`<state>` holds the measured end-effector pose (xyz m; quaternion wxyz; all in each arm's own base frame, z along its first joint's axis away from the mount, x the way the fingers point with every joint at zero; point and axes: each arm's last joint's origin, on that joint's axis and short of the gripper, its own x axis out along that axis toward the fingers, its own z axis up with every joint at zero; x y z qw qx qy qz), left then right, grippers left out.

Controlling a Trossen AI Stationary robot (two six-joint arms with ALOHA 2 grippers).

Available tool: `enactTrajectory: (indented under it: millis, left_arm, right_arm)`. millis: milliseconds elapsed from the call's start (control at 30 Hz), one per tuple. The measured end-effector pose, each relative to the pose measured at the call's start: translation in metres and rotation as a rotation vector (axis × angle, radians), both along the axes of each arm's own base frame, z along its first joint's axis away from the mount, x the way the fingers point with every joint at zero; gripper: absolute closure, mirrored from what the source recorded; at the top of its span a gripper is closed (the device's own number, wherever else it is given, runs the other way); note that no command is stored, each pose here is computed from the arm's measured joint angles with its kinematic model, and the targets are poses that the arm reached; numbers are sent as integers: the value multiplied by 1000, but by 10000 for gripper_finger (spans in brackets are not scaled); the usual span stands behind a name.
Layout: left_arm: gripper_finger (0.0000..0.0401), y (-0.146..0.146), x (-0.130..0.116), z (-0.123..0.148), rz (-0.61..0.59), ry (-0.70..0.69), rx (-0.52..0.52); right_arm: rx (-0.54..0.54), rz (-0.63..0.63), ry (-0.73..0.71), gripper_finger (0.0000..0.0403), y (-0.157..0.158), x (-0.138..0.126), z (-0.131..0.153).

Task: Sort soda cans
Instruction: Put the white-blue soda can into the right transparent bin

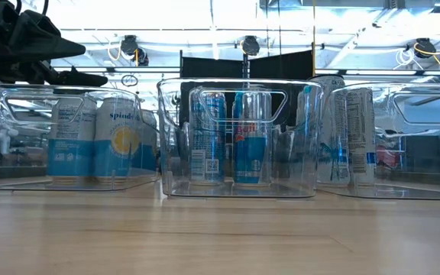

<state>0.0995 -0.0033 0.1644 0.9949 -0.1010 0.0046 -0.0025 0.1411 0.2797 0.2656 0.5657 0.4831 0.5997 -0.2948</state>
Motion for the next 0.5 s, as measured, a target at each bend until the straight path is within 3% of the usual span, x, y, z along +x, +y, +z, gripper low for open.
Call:
enactTrajectory:
  millis: [133,333,500]
  left_arm:
    - [12,0,0,0,0,0,0]
    - [12,0,0,0,0,0,0]
    - [12,0,0,0,0,0,0]
  right_arm:
    - [-34,30,-171,157,-12,3,16]
    - [-178,72,-460,157,-43,4,46]
    - [-286,22,-497,157,-83,0,67]
